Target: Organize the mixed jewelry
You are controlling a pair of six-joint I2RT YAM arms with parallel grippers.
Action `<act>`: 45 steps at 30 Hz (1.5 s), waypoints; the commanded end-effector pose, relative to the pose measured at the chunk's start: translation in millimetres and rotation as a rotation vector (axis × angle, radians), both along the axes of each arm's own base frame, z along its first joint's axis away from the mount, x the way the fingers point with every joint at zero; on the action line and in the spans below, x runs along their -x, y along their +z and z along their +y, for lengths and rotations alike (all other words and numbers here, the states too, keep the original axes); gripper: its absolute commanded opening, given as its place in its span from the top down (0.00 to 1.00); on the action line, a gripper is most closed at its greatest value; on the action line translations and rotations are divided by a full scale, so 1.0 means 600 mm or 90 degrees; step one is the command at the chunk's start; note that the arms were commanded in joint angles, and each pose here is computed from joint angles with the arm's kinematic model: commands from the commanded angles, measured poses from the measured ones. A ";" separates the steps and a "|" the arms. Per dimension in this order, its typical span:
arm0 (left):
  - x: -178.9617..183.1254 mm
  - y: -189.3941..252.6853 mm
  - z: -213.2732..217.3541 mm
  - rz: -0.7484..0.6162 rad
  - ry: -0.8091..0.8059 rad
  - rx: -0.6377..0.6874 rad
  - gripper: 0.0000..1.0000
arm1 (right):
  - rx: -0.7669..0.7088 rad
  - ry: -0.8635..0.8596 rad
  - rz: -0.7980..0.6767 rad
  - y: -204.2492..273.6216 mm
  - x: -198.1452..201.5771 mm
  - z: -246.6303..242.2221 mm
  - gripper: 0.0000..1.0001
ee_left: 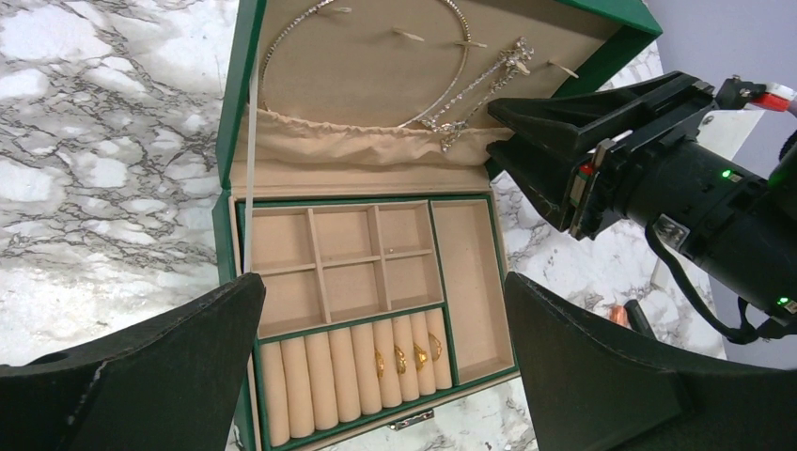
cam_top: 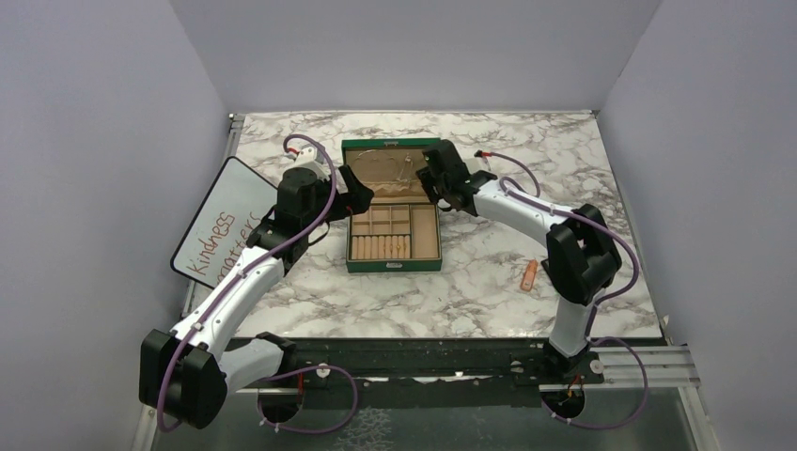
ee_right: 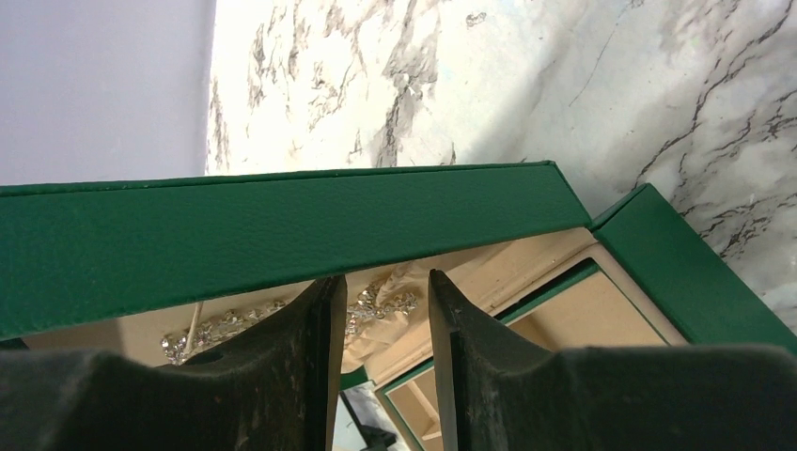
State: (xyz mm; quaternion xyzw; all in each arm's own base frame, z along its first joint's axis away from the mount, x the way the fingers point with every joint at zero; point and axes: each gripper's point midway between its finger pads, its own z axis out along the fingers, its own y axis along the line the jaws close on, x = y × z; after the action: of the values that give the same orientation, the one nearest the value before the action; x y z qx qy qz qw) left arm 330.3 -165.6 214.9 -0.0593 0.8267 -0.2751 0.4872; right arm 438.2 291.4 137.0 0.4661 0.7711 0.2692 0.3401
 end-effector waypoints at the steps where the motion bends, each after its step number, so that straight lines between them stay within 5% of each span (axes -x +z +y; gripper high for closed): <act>1: -0.004 0.032 -0.015 -0.037 -0.024 0.019 0.01 | 0.014 -0.060 0.015 -0.009 -0.008 -0.012 0.59; 12: 0.002 0.036 -0.037 -0.044 -0.067 0.025 0.01 | 0.002 -0.062 0.090 -0.064 0.008 -0.003 0.62; 25: -0.004 0.018 -0.078 -0.009 -0.118 0.037 0.07 | -0.019 -0.051 0.095 -0.064 0.036 -0.011 0.99; 42: -0.072 -0.018 -0.137 -0.021 -0.044 -0.036 0.24 | -0.031 0.060 0.052 -0.071 0.062 -0.002 0.99; 45: -0.083 -0.020 -0.157 -0.038 -0.061 -0.041 0.33 | -0.043 0.080 0.055 -0.080 0.064 0.000 0.99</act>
State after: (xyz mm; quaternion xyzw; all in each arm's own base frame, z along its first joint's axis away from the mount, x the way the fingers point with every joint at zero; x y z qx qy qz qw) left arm 357.3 -251.1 182.0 0.0012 0.8478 -0.2794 0.4507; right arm 416.1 289.7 102.0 0.4696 0.7755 0.2954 0.3015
